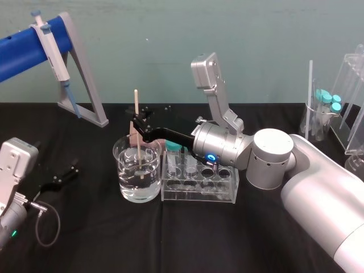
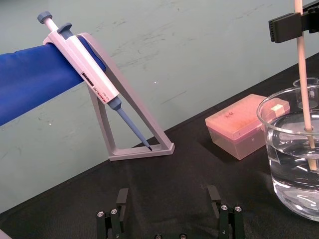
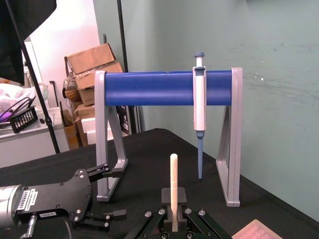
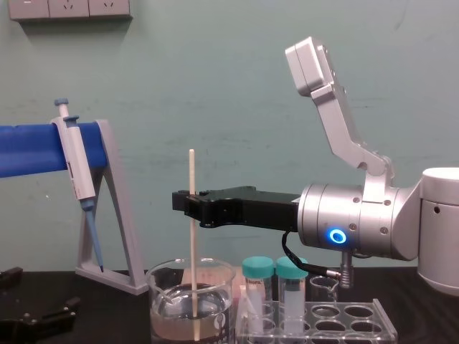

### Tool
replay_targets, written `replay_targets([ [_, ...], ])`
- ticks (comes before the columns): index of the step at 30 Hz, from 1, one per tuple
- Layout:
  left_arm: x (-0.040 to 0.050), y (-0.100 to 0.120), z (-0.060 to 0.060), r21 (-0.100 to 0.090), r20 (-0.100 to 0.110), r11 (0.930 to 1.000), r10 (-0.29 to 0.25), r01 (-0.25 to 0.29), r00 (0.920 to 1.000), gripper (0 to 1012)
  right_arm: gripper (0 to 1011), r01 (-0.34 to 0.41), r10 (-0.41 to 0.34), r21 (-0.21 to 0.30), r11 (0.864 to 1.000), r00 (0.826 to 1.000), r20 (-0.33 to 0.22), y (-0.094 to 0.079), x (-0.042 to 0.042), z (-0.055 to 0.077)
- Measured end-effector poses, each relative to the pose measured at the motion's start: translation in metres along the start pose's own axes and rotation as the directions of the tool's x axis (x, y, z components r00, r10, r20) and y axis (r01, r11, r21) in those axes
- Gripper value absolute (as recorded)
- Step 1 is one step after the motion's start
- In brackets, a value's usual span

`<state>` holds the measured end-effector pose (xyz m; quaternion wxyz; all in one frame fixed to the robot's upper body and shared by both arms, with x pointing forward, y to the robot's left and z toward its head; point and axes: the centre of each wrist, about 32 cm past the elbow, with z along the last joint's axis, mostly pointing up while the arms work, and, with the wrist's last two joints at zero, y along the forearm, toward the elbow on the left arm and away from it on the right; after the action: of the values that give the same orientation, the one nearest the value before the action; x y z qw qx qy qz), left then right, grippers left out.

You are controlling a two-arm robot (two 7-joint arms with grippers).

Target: Hold the thermometer with one hand and immerse one end into the beaker, then reinsert it into the test tube rack.

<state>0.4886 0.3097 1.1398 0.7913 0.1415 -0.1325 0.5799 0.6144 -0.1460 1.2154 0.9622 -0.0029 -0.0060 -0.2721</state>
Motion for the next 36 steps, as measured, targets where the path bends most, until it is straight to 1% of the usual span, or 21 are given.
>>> replay_targets([
  [36,0.0,0.0,0.0,0.0,0.0,1.0,0.0,0.0,1.0,1004,55,0.0,0.0,0.0,1.0,1.0,0.0,0.0,0.0,0.0],
])
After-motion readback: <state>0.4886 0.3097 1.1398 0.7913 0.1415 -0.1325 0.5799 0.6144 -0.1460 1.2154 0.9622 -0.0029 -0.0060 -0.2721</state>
